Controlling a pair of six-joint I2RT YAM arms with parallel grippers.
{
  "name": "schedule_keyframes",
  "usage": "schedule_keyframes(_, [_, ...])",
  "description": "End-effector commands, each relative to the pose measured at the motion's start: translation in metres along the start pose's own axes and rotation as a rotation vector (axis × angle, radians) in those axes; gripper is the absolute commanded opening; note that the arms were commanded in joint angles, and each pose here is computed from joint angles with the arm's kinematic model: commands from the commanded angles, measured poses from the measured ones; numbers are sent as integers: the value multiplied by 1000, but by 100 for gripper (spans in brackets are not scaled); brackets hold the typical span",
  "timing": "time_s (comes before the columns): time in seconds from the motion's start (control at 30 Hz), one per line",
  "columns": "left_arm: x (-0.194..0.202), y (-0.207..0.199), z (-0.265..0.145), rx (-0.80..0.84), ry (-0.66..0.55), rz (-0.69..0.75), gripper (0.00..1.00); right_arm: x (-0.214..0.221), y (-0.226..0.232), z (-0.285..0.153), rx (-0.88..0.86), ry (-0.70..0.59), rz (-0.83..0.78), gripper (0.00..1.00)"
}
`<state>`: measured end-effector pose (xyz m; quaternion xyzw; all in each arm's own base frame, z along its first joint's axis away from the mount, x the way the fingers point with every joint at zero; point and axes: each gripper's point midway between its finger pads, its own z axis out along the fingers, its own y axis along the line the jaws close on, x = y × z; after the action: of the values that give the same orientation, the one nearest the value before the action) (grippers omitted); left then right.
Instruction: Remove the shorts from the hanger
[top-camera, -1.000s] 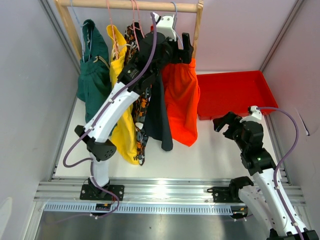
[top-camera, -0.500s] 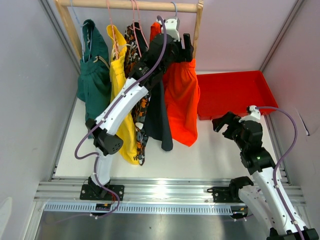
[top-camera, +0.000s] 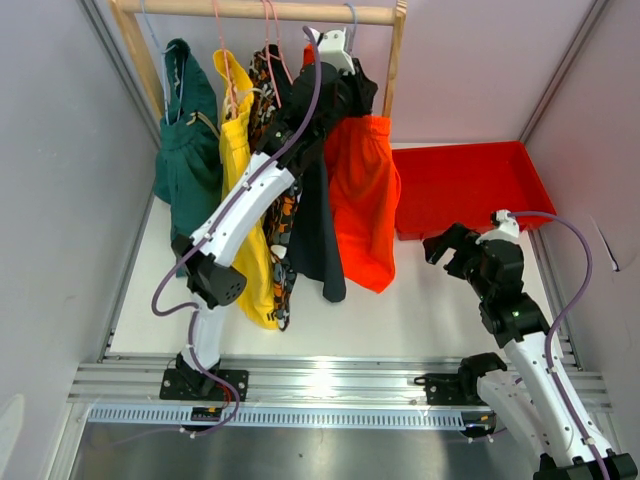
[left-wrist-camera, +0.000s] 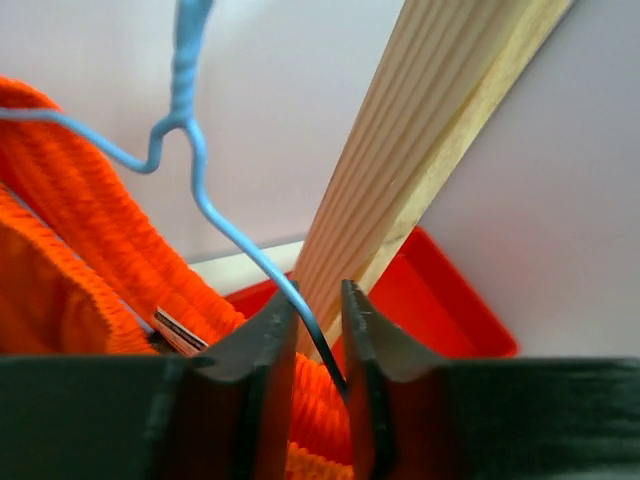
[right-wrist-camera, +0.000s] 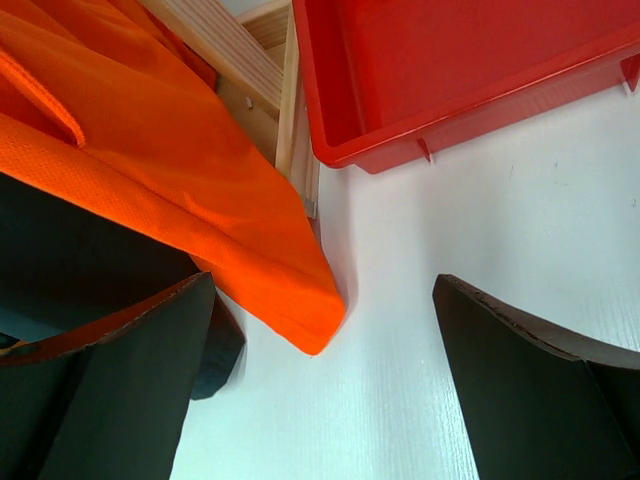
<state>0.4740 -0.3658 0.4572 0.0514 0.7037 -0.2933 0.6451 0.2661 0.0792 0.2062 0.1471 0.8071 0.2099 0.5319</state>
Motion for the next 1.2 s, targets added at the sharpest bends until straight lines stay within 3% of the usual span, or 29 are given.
schedule_keyframes(0.0, [-14,-4,6,75,-29,-65,19,-16,14,-3,-50,-42,-18,99])
schedule_keyframes(0.07, [-15,-3,5,72,-29,-63,2,-16,14,-3,-51,-41,-17,99])
schedule_keyframes(0.1, [-15,-3,4,70,-26,-61,0,-15,15,-3,-52,-40,-19,99])
schedule_keyframes(0.33, [-51,-6,-28,60,-65,-48,0,-32,26,-7,-81,-77,-33,99])
schedule_keyframes(0.43, [-71,-11,-48,75,-93,-58,0,-43,49,-15,-171,-81,-61,100])
schedule_keyframes(0.57, [-93,-22,-73,98,-123,-66,0,-73,106,-36,-385,-125,-118,99])
schedule_keyframes(0.8, [-118,-37,-106,133,-161,-83,0,-121,214,-72,-604,-168,-202,100])
schedule_keyframes(1.0, [-125,-46,-120,154,-170,-96,0,-98,280,-75,-645,-157,-277,99])
schedule_keyframes(1.17, [-132,-51,-134,173,-170,-103,0,-73,298,-60,-617,-147,-292,99])
